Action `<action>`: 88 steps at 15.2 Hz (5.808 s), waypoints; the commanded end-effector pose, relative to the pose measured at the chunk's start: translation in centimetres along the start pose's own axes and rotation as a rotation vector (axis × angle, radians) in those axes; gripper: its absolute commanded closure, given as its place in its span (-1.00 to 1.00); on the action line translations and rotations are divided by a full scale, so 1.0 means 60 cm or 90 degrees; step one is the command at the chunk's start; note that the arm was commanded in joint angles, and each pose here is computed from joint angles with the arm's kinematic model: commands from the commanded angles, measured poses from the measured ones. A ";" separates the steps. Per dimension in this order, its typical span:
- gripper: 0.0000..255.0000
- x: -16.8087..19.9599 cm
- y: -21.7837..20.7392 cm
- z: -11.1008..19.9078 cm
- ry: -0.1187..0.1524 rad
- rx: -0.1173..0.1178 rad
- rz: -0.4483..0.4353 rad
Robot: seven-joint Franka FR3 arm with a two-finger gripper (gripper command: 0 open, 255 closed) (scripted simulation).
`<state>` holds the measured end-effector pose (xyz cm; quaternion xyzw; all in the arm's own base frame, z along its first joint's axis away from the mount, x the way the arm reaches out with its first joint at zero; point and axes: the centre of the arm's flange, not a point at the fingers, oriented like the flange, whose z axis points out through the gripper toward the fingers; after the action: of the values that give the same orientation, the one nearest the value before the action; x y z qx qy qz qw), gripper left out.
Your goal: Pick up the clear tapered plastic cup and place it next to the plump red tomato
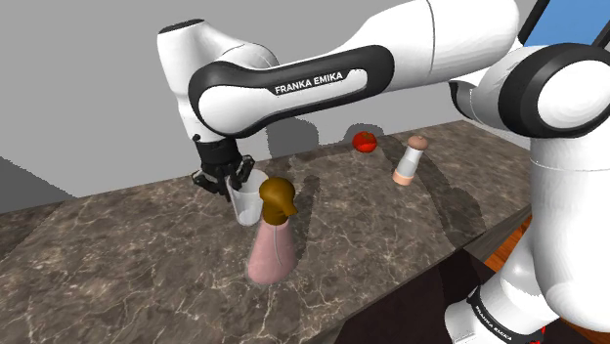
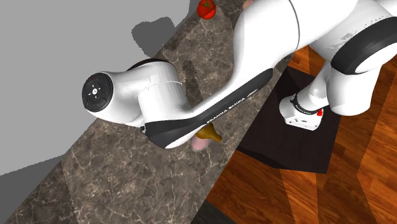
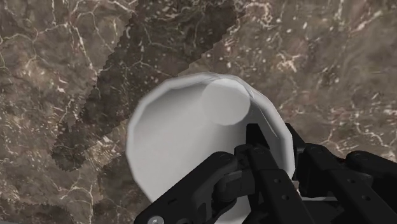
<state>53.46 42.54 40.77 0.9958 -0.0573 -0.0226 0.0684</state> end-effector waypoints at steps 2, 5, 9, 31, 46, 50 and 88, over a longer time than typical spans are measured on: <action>1.00 0.000 0.003 -0.028 0.000 0.000 0.000; 1.00 -0.001 0.006 -0.054 0.000 0.000 0.000; 1.00 -0.002 0.011 -0.089 0.000 0.000 0.000; 1.00 -0.001 0.078 -0.249 0.000 0.000 0.000; 1.00 0.050 0.401 -0.207 0.000 0.000 0.000; 1.00 0.064 0.487 -0.196 0.000 0.000 0.000; 1.00 0.134 0.862 0.031 0.000 0.000 0.000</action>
<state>55.71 -9.54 46.28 0.9957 -0.0572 -0.0231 0.0684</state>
